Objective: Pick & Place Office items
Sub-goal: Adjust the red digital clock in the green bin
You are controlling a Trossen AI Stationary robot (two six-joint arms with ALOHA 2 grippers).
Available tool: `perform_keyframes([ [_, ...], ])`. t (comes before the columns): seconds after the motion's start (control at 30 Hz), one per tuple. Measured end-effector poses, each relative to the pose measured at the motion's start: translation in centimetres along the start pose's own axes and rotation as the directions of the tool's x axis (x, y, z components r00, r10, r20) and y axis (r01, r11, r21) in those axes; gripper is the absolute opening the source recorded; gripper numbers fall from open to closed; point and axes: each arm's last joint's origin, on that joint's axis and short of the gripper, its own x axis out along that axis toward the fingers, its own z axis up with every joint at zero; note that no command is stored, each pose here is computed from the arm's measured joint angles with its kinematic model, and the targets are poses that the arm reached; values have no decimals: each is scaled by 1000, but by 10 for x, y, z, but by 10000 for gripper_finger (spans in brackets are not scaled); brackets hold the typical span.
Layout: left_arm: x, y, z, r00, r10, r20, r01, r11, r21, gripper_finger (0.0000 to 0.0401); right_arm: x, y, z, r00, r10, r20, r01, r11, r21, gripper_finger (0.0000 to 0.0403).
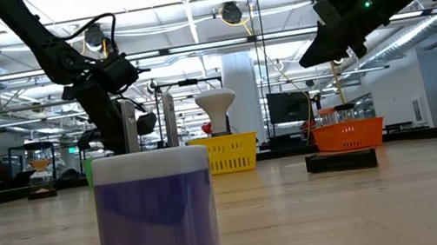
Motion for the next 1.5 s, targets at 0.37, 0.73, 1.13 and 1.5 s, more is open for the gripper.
perform_keyframes([
  [0.37, -19, -2, 6, 999, -45, 13, 44, 999, 18, 10, 0, 0, 0, 1000, 0, 0, 0, 1000, 0, 54],
  [0.73, -13, 0, 5, 998, -55, -12, 56, 998, 15, 10, 0, 0, 0, 1000, 0, 0, 0, 1000, 0, 55],
  [1.13, -13, 1, 5, 998, -54, -13, 55, 998, 28, 10, 0, 0, 0, 1000, 0, 0, 0, 1000, 0, 55],
  [1.5, 3, -1, -3, 997, -55, -46, 57, 998, 37, 10, 0, 0, 0, 1000, 0, 0, 0, 1000, 0, 54],
])
